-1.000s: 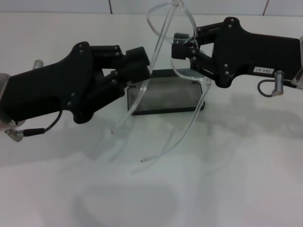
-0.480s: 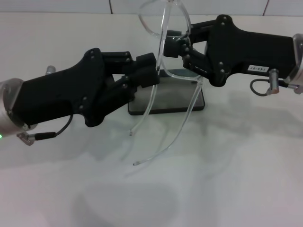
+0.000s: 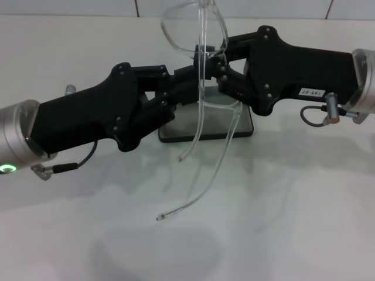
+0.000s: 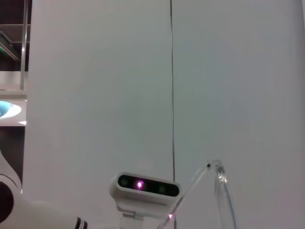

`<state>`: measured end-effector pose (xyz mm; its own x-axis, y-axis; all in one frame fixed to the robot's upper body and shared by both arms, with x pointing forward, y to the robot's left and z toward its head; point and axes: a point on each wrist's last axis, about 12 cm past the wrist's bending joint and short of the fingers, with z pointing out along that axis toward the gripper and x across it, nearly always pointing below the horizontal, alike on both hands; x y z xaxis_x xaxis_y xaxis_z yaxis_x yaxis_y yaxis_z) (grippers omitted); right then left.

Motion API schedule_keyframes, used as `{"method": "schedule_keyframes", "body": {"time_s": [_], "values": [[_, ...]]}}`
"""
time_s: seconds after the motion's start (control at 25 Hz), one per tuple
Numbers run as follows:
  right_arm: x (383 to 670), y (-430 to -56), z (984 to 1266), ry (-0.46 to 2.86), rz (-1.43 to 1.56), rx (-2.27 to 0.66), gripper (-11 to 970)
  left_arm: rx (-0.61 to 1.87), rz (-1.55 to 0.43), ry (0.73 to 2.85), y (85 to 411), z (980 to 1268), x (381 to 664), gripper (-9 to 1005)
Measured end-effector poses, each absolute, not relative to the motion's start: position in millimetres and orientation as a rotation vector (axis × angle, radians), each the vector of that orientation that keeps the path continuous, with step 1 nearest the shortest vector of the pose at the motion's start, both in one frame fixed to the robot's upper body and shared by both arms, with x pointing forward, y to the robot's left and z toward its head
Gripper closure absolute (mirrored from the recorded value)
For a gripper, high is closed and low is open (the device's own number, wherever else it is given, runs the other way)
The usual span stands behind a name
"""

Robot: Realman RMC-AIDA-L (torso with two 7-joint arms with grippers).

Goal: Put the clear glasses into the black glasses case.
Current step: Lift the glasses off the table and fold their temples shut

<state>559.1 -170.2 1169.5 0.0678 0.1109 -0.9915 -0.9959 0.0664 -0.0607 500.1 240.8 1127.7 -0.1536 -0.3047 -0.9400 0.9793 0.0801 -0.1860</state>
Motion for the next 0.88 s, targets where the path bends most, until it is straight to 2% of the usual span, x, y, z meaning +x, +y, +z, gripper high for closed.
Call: {"method": "schedule_keyframes", "body": {"time_s": [0.6,0.8,0.88], "values": [[557,-180,1158,1.137,1.142,-1.081,835,0.852,-1.446,1.052,243,1134,489,839],[560,-176,1157,1.12,1.139,-1.06,835,0.879,-1.492,1.023,235,1136,489,930],[563,-173,1160,1.105,1.142,-1.053,835,0.887,-1.501,1.024,233,1136,489,930]]}}
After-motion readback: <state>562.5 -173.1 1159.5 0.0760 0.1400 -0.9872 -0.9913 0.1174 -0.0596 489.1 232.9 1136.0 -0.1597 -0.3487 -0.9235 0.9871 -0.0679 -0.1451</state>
